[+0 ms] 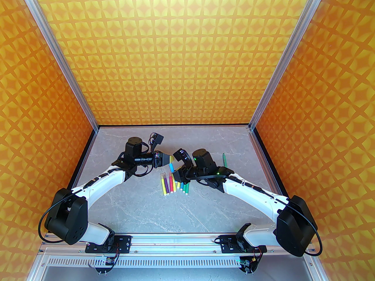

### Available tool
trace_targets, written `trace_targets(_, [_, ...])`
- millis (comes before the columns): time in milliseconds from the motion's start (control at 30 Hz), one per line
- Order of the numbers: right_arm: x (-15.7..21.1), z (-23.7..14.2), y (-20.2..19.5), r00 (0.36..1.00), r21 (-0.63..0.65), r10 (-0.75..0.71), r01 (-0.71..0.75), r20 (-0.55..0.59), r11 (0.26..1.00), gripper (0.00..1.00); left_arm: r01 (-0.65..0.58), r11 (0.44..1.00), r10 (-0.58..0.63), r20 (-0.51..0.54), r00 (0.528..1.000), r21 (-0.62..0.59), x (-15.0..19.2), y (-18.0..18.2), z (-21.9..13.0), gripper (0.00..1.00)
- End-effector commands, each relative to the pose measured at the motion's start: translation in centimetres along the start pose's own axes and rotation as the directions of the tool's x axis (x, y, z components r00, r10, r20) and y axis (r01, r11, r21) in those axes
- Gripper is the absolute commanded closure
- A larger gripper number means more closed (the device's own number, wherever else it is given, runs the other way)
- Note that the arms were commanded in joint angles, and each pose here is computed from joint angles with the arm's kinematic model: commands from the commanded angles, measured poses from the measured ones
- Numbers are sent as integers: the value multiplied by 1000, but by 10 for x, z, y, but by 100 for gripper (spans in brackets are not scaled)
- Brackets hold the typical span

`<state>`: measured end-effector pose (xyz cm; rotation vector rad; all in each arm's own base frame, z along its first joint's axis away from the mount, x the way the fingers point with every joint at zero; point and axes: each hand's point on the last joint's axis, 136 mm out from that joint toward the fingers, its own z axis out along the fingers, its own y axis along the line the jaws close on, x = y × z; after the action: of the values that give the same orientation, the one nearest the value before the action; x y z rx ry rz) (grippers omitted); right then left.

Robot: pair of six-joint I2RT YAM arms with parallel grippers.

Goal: Open the pen caps

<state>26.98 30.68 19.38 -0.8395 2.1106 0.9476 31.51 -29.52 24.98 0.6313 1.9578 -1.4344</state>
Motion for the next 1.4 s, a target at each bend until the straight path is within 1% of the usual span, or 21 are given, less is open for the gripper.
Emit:
trace_targets(0, [-6,0,2,999,-5,-19,19,35,1000,66,-6,999,6,-6,1000,37,-6,-11,3,94])
trace_targets(200, [-6,7,3,999,-34,-16,17,30,999,64,1,999,0,-3,1000,44,-10,-13,3,97])
trace_targets(333, [-6,11,3,999,-39,-21,22,30,999,69,5,999,-5,-3,1000,47,-10,-14,3,97])
trace_targets(400, [-7,11,3,999,-41,-24,26,29,999,74,8,999,-8,-2,1000,48,-11,-15,3,97])
trace_targets(533, [-4,12,3,999,-42,-30,31,24,999,90,1,999,-1,0,1000,50,-13,-16,3,100])
trace_targets(700, [9,14,-3,999,-26,-29,30,17,999,100,7,1000,-8,48,999,28,-26,-11,1,100])
trace_targets(1033, [40,14,-6,1000,-31,-5,5,-12,1000,100,-22,997,28,97,995,-68,-54,2,-8,100])
trace_targets(1167, [47,11,-6,1000,-28,-1,1,-12,1000,100,-15,992,31,124,992,-125,-64,12,-16,100])
trace_targets(1367, [58,7,-8,1000,-16,0,-1,-18,1000,100,23,985,8,172,985,-173,-75,25,-26,100])
